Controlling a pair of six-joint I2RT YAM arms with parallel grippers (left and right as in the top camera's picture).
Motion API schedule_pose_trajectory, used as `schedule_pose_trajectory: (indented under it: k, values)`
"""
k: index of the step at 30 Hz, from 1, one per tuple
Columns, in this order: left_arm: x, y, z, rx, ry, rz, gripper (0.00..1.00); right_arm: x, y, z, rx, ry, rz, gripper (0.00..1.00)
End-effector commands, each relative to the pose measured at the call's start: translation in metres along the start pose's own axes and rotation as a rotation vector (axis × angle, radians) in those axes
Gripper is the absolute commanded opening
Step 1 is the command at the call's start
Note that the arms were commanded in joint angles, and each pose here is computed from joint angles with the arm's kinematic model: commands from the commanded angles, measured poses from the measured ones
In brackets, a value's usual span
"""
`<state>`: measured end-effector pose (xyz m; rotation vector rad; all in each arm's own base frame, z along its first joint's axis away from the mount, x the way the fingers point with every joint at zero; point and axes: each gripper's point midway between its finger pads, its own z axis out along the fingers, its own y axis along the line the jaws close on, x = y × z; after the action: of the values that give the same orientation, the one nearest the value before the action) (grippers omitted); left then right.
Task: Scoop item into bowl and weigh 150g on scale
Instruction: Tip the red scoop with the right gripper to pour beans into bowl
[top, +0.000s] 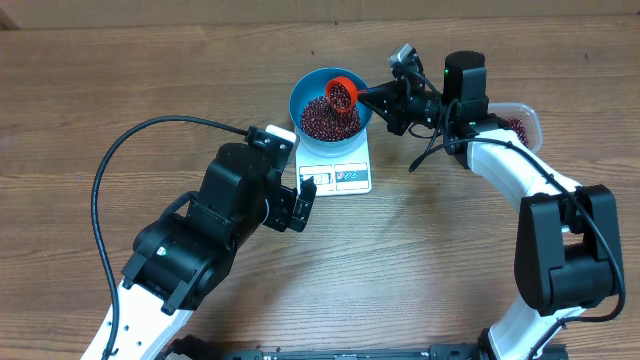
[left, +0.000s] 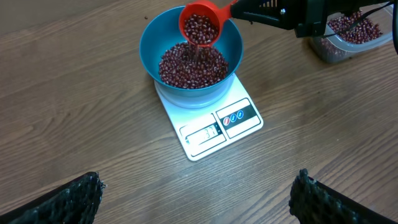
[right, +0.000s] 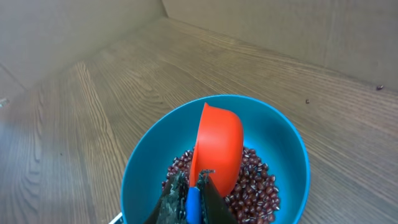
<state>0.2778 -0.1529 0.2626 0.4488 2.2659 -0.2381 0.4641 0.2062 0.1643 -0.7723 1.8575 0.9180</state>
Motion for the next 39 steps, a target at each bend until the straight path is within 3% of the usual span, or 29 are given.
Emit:
schedule_pose_trajectory:
  k: [1,39]
  values:
    - [-0.005,0.003,-0.002,-0.014,-0.015,-0.007,1.0,-0.001,-0.001,0.001,0.0,-0.007,0.069,0.04]
    - [-0.006,0.003,-0.002,-0.014,-0.015,-0.007,1.0,-0.005,-0.019,0.0,0.103,-0.016,0.005,0.04]
